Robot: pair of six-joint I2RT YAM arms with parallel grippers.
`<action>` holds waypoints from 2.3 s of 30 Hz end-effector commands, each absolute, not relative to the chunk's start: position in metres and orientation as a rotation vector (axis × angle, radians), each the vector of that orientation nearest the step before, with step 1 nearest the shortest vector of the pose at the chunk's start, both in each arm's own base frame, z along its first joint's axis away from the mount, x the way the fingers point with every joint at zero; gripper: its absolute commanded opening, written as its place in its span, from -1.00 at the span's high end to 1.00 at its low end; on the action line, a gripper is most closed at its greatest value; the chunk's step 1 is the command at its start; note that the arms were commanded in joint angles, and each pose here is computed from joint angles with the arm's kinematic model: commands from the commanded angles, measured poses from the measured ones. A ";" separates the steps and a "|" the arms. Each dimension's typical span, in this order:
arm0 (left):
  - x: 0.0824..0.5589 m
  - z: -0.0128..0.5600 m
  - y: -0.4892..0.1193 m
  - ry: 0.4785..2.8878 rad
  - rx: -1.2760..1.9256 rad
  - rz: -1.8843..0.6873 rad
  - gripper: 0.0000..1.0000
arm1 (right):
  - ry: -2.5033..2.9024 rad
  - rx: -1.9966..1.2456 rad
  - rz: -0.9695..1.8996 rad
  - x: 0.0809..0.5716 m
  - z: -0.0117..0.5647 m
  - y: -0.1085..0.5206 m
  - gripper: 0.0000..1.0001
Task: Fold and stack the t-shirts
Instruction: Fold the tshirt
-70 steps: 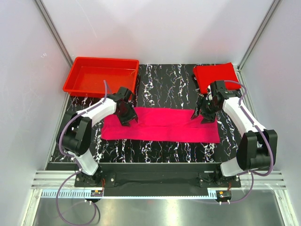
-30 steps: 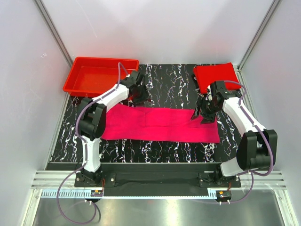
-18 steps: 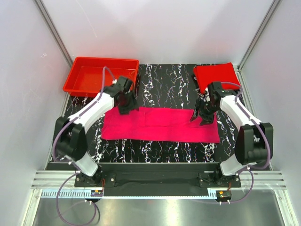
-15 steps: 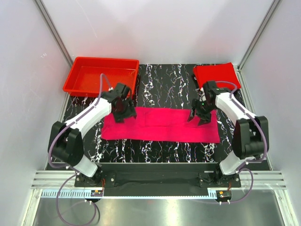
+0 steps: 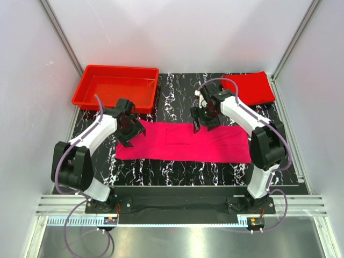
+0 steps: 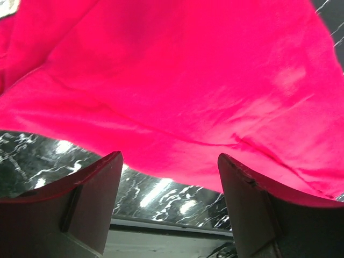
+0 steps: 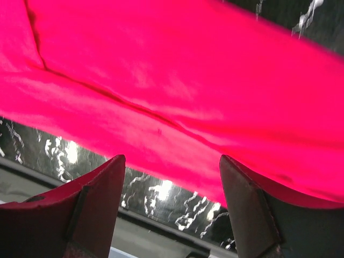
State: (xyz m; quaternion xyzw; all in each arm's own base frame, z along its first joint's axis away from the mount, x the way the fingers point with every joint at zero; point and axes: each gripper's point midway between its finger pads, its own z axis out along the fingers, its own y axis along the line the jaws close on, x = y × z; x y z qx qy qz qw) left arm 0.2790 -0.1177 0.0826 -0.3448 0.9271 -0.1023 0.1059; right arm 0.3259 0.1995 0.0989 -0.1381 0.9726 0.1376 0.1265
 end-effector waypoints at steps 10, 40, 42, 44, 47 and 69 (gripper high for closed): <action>0.307 0.041 -0.110 2.771 -0.987 -0.056 -0.60 | 2.843 -0.482 0.193 0.356 0.069 0.190 -0.59; 0.361 -0.012 -0.359 3.150 -0.173 -0.567 -0.64 | 3.107 0.238 0.349 0.229 0.023 0.141 -0.65; 0.375 -0.013 -0.359 3.135 -0.138 -0.673 -0.60 | 3.104 0.284 0.390 0.229 0.021 0.147 -0.65; 0.385 -0.012 -0.356 3.119 -0.088 -0.768 -0.58 | 3.109 0.330 0.462 0.229 0.021 0.157 -0.64; 0.410 -0.008 -0.347 3.082 -0.070 -0.940 -0.54 | 3.126 0.347 0.566 0.230 0.020 0.179 -0.65; 0.541 0.246 -0.316 2.208 -0.122 -1.714 -0.54 | 2.908 0.261 0.814 0.311 0.121 0.250 -0.69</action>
